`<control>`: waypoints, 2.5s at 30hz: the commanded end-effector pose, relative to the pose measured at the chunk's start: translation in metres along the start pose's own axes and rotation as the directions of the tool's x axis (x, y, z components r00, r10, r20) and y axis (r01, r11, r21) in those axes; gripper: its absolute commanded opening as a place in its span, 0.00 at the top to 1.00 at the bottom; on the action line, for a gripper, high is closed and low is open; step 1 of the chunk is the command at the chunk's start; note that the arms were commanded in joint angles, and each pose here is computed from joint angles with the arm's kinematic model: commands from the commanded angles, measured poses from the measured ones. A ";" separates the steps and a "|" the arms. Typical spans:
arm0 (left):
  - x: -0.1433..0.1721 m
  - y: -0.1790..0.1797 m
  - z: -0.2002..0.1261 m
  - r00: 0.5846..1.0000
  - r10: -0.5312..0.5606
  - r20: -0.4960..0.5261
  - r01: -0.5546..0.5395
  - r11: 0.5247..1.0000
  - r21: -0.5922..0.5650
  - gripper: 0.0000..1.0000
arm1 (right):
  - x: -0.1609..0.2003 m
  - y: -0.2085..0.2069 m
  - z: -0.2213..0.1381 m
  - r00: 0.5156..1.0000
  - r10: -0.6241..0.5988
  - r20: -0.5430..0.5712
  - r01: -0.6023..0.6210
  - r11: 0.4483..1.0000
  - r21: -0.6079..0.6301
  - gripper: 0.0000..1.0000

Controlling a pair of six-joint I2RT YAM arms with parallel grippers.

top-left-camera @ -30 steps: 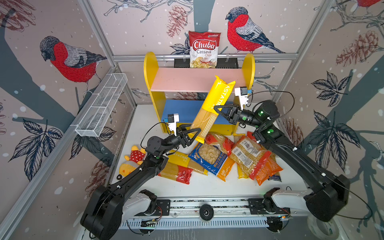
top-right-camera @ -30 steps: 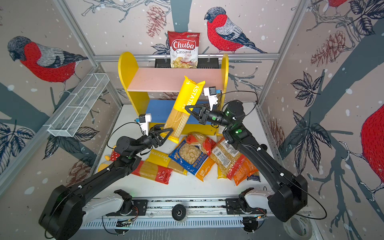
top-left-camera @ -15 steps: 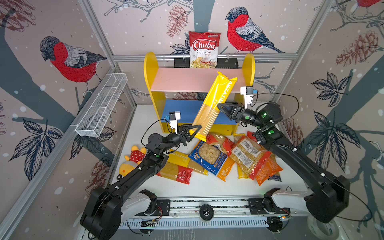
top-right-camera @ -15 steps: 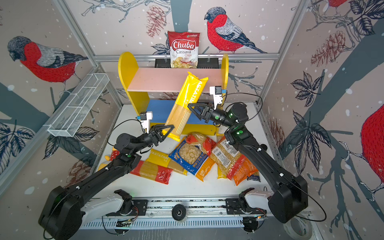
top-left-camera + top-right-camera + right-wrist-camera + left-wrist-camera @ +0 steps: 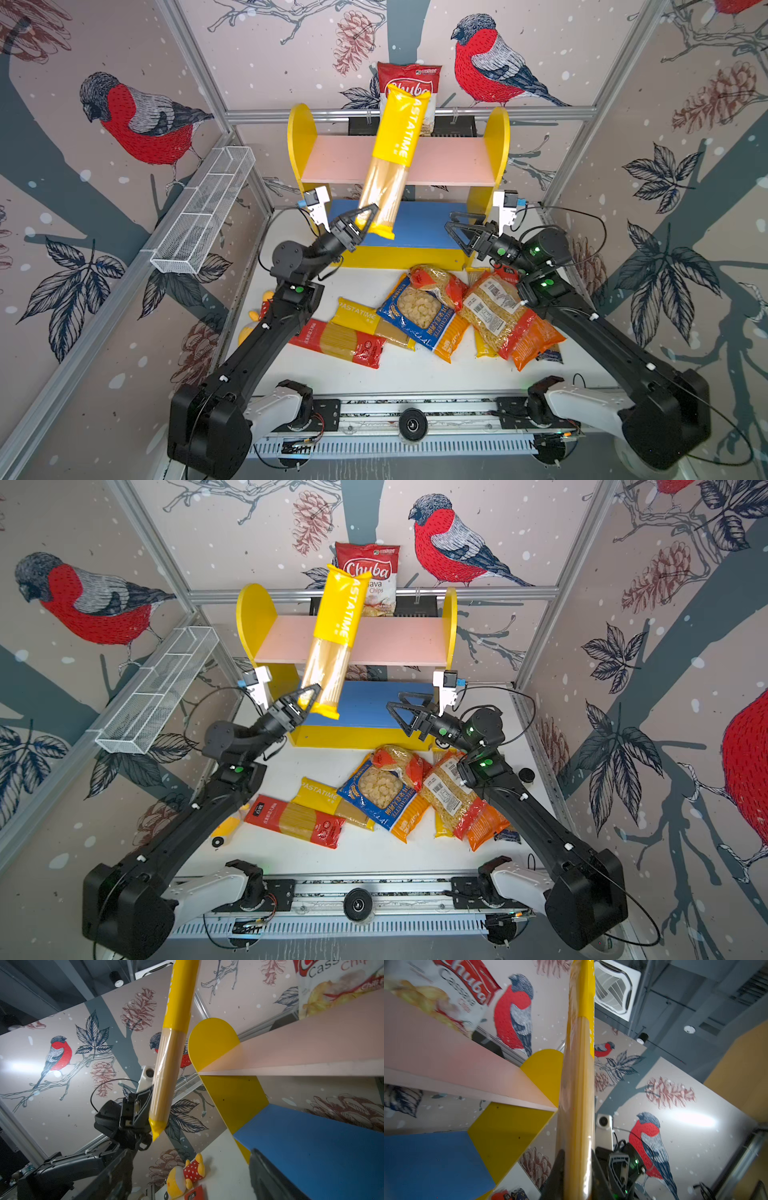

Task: Arrange pasta packages on shelves
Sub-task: Place the pasta bag on the shelf.

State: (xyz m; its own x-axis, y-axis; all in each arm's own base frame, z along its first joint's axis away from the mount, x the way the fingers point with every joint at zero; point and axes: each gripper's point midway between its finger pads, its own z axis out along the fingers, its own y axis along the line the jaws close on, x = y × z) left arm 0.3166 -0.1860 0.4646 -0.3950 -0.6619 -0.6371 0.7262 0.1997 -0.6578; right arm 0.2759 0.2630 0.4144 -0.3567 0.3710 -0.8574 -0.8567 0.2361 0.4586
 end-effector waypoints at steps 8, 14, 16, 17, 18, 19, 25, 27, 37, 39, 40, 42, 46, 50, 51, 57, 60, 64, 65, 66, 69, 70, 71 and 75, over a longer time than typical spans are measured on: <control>-0.110 0.067 -0.004 0.981 -0.053 0.186 0.116 0.930 -0.348 1.00 | 0.042 -0.004 0.013 0.997 0.001 -0.083 0.006 0.997 0.076 0.14; -0.118 0.093 -0.004 0.982 -0.133 0.133 0.175 0.906 -0.387 1.00 | 0.055 0.000 0.020 0.994 -0.036 -0.107 0.045 0.995 0.084 0.14; -0.120 0.100 -0.009 0.980 -0.154 0.130 0.193 0.898 -0.396 1.00 | 0.057 0.001 0.022 0.993 -0.042 -0.109 0.052 0.995 0.085 0.14; -0.121 0.103 -0.013 0.977 -0.169 0.130 0.207 0.895 -0.395 1.00 | 0.058 0.001 0.023 0.993 -0.044 -0.111 0.054 0.995 0.087 0.14; -0.123 0.106 -0.017 0.974 -0.183 0.135 0.222 0.891 -0.395 1.00 | 0.059 0.001 0.024 0.992 -0.045 -0.114 0.055 0.995 0.086 0.14; -0.124 0.107 -0.019 0.972 -0.191 0.137 0.231 0.892 -0.389 1.00 | 0.061 0.001 0.025 0.992 -0.045 -0.117 0.055 0.995 0.084 0.14; -0.128 0.105 -0.024 0.970 -0.211 0.121 0.241 0.898 -0.369 0.94 | 0.070 0.002 0.031 0.989 -0.051 -0.138 0.063 0.995 0.082 0.14; -0.128 0.103 -0.025 0.969 -0.211 0.127 0.244 0.902 -0.358 0.79 | 0.073 0.002 0.032 0.988 -0.054 -0.145 0.066 0.994 0.084 0.14; -0.121 0.089 -0.046 0.966 -0.143 0.215 0.213 0.912 -0.350 0.30 | 0.079 0.003 0.034 0.985 -0.074 -0.155 0.090 0.990 0.105 0.14; -0.112 0.087 -0.043 0.974 -0.107 0.202 0.177 0.911 -0.373 0.29 | 0.081 0.003 0.035 0.985 -0.071 -0.157 0.088 0.990 0.106 0.14; -0.109 0.088 -0.041 0.976 -0.103 0.194 0.172 0.909 -0.380 0.29 | 0.081 0.002 0.036 0.985 -0.070 -0.157 0.088 0.990 0.107 0.14; -0.102 0.095 -0.035 0.977 -0.122 0.173 0.181 0.906 -0.382 0.30 | 0.082 0.003 0.038 0.985 -0.070 -0.159 0.087 0.991 0.101 0.14; -0.101 0.102 -0.025 0.978 -0.136 0.157 0.187 0.908 -0.375 0.33 | 0.083 0.007 0.041 0.983 -0.076 -0.165 0.093 0.991 0.096 0.15; -0.109 0.100 -0.025 0.980 -0.101 0.174 0.163 0.904 -0.395 0.36 | 0.085 0.008 0.041 0.982 -0.084 -0.169 0.103 0.989 0.105 0.14; -0.111 0.101 -0.026 0.978 -0.093 0.186 0.163 0.900 -0.404 0.36 | 0.086 0.007 0.041 0.982 -0.084 -0.171 0.104 0.989 0.109 0.15; -0.113 0.114 -0.030 0.964 -0.122 0.236 0.212 0.889 -0.406 0.54 | 0.086 0.007 0.042 0.982 -0.084 -0.171 0.104 0.988 0.111 0.15; -0.117 0.113 -0.031 0.962 -0.117 0.248 0.213 0.888 -0.407 0.65 | 0.085 0.007 0.042 0.982 -0.085 -0.171 0.104 0.989 0.109 0.15; -0.125 0.112 -0.038 0.956 -0.112 0.270 0.219 0.885 -0.411 0.79 | 0.087 0.005 0.042 0.981 -0.089 -0.173 0.110 0.987 0.118 0.15; -0.127 0.111 -0.040 0.955 -0.110 0.276 0.220 0.885 -0.411 0.82 | 0.087 0.004 0.042 0.981 -0.088 -0.174 0.110 0.986 0.122 0.15; -0.128 0.110 -0.041 0.954 -0.108 0.281 0.221 0.885 -0.411 0.85 | 0.088 0.004 0.041 0.981 -0.087 -0.175 0.109 0.987 0.122 0.15; -0.130 0.109 -0.042 0.953 -0.103 0.286 0.219 0.885 -0.411 0.91 | 0.089 0.003 0.042 0.981 -0.082 -0.178 0.104 0.987 0.121 0.15; -0.130 0.110 -0.043 0.952 -0.103 0.287 0.220 0.885 -0.411 0.92 | 0.088 0.004 0.043 0.981 -0.083 -0.177 0.105 0.988 0.117 0.15; -0.131 0.109 -0.043 0.952 -0.105 0.288 0.221 0.885 -0.409 0.92 | 0.088 0.005 0.043 0.981 -0.082 -0.175 0.104 0.988 0.117 0.15; -0.132 0.107 -0.044 0.950 -0.108 0.294 0.226 0.887 -0.402 0.95 | 0.086 0.006 0.043 0.982 -0.085 -0.170 0.106 0.988 0.113 0.14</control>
State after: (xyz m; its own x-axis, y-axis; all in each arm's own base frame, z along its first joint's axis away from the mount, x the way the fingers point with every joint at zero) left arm 0.4276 -0.0490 0.4390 -0.3394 -0.8624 -0.3756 0.2515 0.3016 -0.9197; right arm 0.2557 0.3351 0.3460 -0.3622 0.1770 -0.9152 -0.8340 0.3770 0.4029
